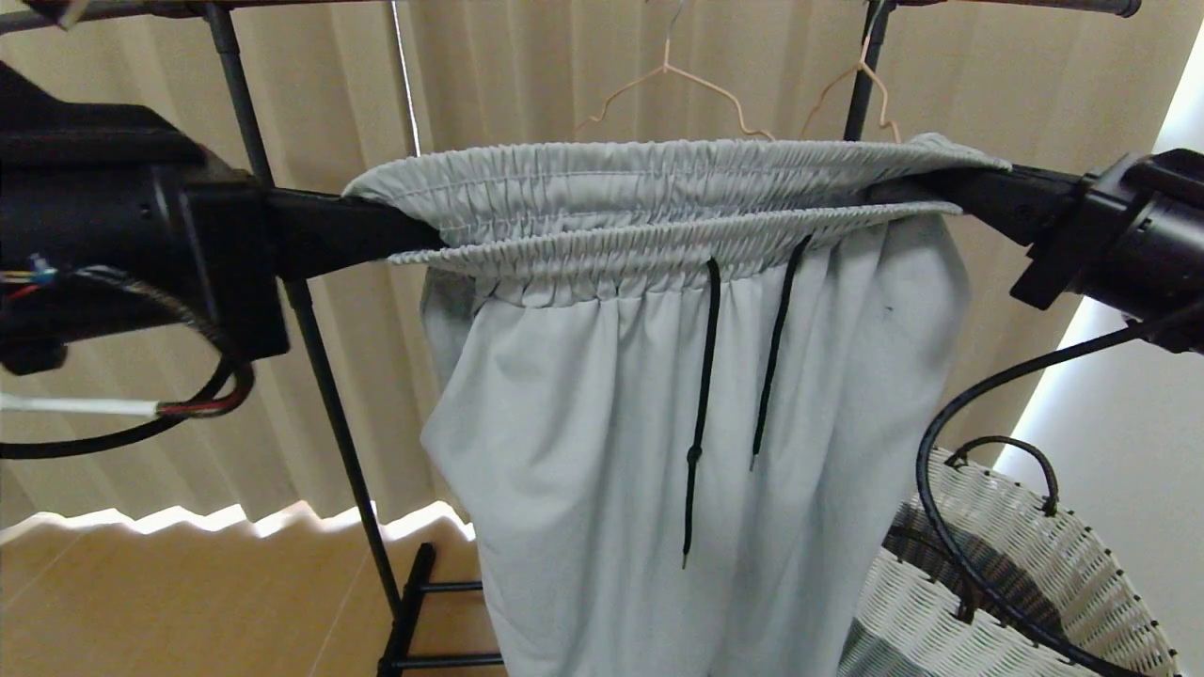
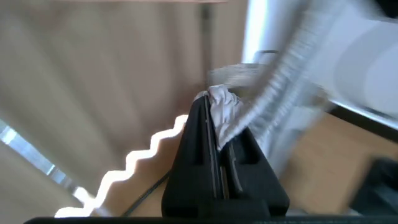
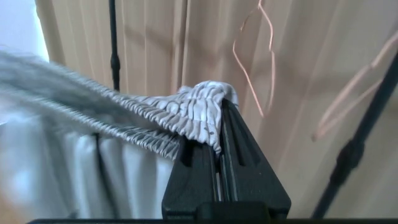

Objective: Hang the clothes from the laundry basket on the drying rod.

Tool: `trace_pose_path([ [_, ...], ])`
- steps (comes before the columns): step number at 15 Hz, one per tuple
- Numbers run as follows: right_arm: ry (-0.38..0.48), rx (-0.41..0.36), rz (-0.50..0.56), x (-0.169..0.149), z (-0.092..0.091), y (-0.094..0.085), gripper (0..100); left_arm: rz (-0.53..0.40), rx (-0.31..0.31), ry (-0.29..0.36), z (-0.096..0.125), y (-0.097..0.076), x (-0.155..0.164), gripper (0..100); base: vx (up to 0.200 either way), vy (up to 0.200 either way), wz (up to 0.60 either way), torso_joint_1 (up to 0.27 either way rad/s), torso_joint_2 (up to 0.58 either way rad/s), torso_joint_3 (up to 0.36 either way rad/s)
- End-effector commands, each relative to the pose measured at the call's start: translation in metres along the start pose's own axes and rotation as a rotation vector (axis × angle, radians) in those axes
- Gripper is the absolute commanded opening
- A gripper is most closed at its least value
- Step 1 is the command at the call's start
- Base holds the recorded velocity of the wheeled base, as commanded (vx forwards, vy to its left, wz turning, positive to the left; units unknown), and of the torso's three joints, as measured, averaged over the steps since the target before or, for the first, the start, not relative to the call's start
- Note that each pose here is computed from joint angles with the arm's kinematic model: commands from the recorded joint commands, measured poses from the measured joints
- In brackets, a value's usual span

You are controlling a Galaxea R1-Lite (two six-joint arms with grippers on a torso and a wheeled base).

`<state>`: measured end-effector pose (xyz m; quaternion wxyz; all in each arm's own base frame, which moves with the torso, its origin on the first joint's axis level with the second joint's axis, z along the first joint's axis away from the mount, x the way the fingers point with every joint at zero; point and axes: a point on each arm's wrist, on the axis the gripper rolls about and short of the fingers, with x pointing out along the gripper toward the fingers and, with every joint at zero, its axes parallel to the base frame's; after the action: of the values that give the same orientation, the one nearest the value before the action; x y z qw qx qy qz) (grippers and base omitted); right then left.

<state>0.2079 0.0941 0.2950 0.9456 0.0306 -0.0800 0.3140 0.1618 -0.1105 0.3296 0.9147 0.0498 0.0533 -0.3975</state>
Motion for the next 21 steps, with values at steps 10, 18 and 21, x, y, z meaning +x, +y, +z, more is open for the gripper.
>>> trace_pose_path([
  [10, 0.015, 0.018, -0.008, 0.023, -0.010, -0.004, 0, -0.154, 0.087, -0.083, -0.003, -0.020, -0.040, 0, 0.000, 0.000, 0.00, 0.000, 0.00, 0.000],
  [18, 0.097, 0.036, -0.017, -0.013, 0.002, 0.005, 0, 0.277, 0.069, 0.008, -0.013, 0.001, 0.025, 0, 0.000, 0.000, 0.00, 0.000, 0.00, 0.000],
  [21, 0.108, 0.040, -0.017, -0.013, -0.001, 0.005, 0, 0.273, 0.071, 0.018, -0.016, 0.000, 0.026, 0, 0.000, 0.000, 0.00, 0.000, 0.00, 0.000],
])
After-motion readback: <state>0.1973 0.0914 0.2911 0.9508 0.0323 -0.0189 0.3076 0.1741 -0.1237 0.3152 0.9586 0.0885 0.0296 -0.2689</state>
